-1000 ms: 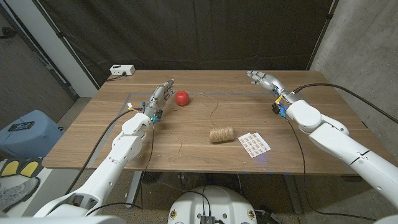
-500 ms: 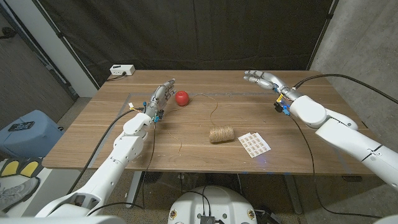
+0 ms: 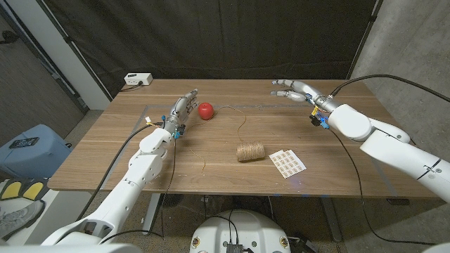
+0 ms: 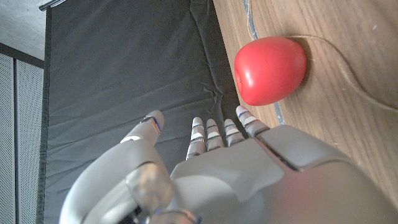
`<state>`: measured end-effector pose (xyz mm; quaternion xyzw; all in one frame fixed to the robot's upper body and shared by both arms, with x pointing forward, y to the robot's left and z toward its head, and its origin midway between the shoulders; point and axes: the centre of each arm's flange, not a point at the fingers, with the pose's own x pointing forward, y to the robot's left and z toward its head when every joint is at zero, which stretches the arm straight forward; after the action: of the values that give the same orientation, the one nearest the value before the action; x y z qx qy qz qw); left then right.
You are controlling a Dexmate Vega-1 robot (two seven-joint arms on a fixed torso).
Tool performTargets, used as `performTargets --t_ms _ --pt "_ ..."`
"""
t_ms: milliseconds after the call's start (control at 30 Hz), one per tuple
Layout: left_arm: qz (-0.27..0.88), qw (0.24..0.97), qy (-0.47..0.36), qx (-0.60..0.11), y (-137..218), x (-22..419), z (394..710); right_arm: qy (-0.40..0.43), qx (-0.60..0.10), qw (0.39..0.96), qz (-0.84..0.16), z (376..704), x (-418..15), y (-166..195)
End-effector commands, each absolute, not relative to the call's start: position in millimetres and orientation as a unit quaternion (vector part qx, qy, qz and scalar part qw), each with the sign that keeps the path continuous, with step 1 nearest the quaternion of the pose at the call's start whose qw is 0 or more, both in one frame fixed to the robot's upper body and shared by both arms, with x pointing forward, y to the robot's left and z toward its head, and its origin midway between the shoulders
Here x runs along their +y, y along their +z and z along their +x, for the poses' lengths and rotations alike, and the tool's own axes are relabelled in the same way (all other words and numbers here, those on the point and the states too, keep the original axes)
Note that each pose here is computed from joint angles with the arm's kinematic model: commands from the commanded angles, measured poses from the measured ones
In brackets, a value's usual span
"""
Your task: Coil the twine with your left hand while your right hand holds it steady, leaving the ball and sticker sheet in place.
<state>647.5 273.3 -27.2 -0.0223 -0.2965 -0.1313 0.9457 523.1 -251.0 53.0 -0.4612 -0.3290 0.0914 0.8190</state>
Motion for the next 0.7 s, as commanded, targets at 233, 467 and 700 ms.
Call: performTargets --t_ms 233,467,700 --pt "-0.02 0.945 -0.134 -0.297 -25.4 271.4 646.6 0.112 -0.308 0.762 -0.558 504.9 -236.3 59.4" --pt "-0.019 0.945 -0.133 -0.298 -25.6 270.1 644.7 0.119 -0.295 0.744 -0.587 498.5 -233.7 58.2" --pt "-0.023 0.945 -0.129 -0.3 -26.7 267.7 644.7 0.115 -0.29 0.73 -0.608 490.7 -230.0 55.0"
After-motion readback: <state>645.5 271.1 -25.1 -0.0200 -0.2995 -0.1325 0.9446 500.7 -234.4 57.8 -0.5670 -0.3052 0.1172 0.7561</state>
